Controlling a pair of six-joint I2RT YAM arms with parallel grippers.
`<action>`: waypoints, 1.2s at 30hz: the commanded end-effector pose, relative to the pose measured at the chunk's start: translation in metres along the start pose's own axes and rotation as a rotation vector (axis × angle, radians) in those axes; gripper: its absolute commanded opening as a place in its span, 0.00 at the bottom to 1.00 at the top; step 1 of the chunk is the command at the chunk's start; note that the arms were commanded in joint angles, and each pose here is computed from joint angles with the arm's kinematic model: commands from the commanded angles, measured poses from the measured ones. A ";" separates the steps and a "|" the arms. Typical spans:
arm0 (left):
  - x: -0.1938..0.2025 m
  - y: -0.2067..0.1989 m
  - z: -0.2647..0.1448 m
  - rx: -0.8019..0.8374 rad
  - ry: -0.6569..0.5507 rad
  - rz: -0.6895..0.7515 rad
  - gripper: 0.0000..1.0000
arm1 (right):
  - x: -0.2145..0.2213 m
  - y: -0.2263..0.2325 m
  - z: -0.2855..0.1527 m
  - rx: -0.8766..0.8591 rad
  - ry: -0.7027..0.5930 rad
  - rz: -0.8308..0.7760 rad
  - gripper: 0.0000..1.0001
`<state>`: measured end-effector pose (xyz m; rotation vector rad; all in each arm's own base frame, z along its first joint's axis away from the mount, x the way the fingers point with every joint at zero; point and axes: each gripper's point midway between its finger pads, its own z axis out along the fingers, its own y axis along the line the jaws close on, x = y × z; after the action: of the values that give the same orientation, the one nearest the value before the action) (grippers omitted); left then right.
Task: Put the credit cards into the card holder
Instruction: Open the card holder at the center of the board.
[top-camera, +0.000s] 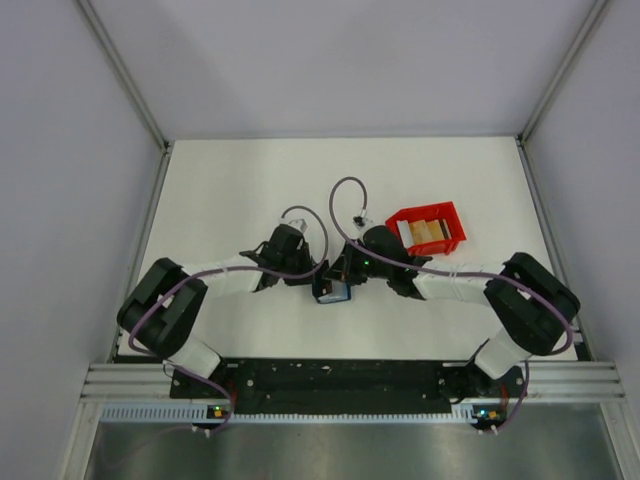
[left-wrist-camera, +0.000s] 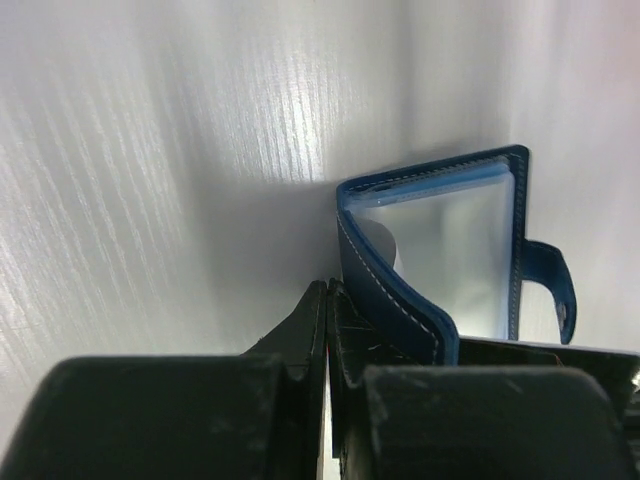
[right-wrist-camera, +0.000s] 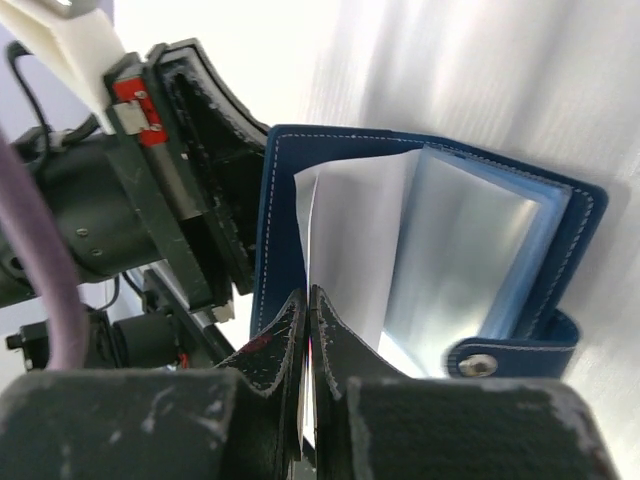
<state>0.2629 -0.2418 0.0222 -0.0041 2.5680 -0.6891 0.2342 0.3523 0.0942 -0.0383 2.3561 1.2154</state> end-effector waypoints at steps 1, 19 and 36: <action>-0.009 0.002 -0.002 -0.034 -0.031 0.002 0.00 | 0.003 0.002 0.012 0.026 0.010 -0.053 0.00; -0.034 0.060 -0.057 -0.224 -0.230 -0.123 0.64 | 0.013 -0.026 0.043 0.244 0.065 -0.136 0.00; -0.050 -0.003 -0.097 0.138 -0.326 -0.128 0.93 | 0.010 -0.012 0.051 0.260 0.058 -0.169 0.00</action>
<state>0.2628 -0.1712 0.1014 -0.2937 2.2703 -0.6830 0.2431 0.3777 0.0522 -0.1625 2.5093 0.8530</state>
